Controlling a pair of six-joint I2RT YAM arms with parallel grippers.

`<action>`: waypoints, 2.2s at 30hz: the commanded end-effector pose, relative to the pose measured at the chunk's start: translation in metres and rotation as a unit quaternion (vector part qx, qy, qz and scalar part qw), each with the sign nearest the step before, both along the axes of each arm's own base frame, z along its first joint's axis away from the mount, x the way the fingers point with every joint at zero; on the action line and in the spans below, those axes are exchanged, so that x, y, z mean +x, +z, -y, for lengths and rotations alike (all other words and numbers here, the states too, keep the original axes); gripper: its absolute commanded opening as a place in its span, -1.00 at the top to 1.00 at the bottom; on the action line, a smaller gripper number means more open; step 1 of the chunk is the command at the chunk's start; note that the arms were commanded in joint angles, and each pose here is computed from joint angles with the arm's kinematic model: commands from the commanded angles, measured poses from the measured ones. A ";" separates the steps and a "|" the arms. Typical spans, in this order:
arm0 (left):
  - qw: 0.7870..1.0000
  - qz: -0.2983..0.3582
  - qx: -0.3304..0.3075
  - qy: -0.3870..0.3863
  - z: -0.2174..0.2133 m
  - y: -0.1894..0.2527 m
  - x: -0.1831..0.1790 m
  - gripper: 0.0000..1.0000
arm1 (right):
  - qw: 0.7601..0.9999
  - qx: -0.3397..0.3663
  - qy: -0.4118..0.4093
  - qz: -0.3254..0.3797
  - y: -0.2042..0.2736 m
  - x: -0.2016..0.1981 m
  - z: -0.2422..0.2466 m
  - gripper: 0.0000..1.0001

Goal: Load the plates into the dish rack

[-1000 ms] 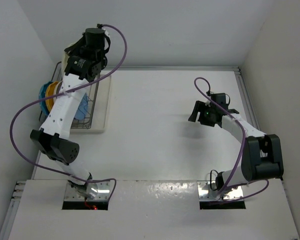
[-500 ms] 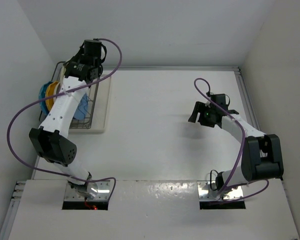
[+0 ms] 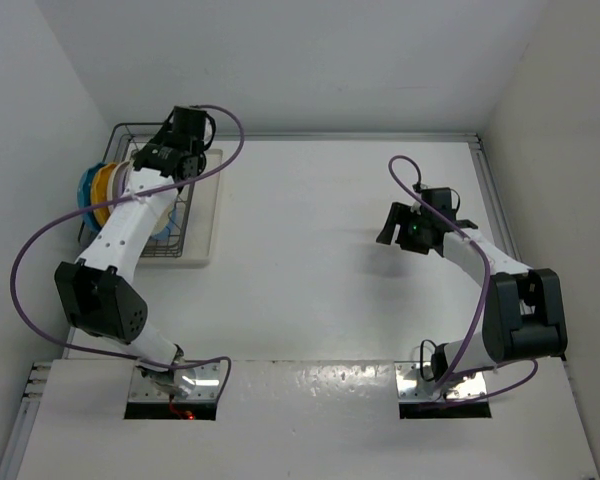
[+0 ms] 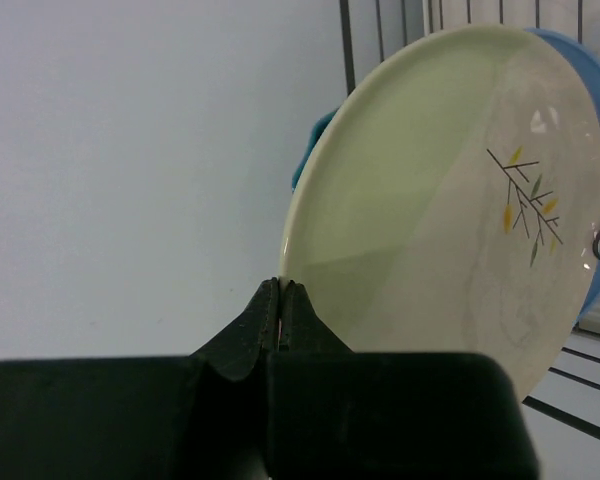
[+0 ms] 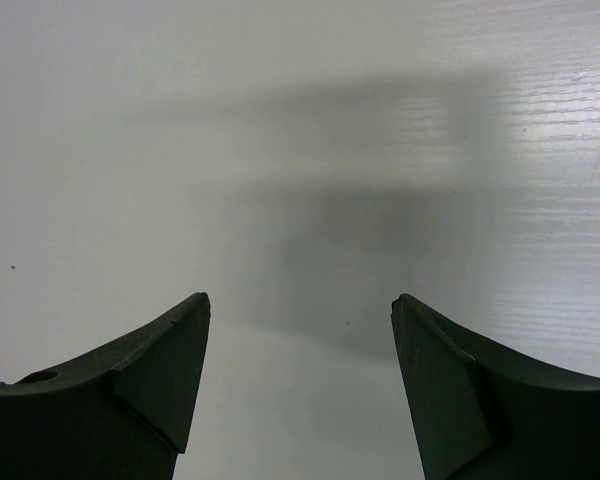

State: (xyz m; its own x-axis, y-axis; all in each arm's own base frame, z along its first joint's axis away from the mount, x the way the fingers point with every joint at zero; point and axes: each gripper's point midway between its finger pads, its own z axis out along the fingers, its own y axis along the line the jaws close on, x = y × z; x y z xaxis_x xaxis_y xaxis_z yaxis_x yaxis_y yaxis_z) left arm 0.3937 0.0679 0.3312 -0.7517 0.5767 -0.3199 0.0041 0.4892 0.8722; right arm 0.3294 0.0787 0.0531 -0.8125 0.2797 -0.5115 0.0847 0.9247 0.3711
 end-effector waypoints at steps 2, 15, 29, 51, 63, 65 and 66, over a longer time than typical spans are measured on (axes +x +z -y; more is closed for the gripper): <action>0.997 0.070 -0.002 0.039 -0.018 0.026 -0.015 1.00 | 1.000 -0.002 -0.005 0.022 0.010 0.002 0.000 -0.48; 0.998 0.051 0.003 0.029 -0.011 0.002 -0.011 1.00 | 1.000 -0.006 -0.005 0.025 0.012 0.000 0.002 -0.48; 0.999 0.021 -0.025 0.030 -0.009 -0.058 0.004 1.00 | 0.999 -0.013 0.003 0.039 0.021 -0.002 0.004 -0.50; 0.951 0.112 -0.269 -0.107 0.033 0.003 -0.034 -0.85 | 0.998 -0.019 0.003 0.063 0.045 -0.001 0.006 -0.57; 0.911 0.049 -0.266 -0.311 0.069 -0.174 -0.176 -0.98 | 0.993 -0.007 -0.045 0.108 0.045 -0.033 0.017 -0.99; 0.899 0.123 -0.256 -0.333 0.071 -0.162 -0.185 -0.98 | 0.995 -0.001 -0.056 0.088 0.030 -0.050 0.018 -0.99; 0.899 0.119 -0.263 -0.329 0.071 -0.169 -0.185 -0.98 | 0.994 0.001 -0.055 0.098 0.036 -0.050 0.017 -0.99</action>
State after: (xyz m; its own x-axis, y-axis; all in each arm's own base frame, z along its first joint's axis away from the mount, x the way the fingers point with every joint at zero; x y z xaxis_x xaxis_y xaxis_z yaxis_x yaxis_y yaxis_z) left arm 0.1958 0.0061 0.1250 -0.3740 0.5999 -0.7073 0.3572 0.7970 0.4870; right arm 0.2804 0.0641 0.0826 -0.7032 0.3163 -0.6367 0.0842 0.9263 0.3672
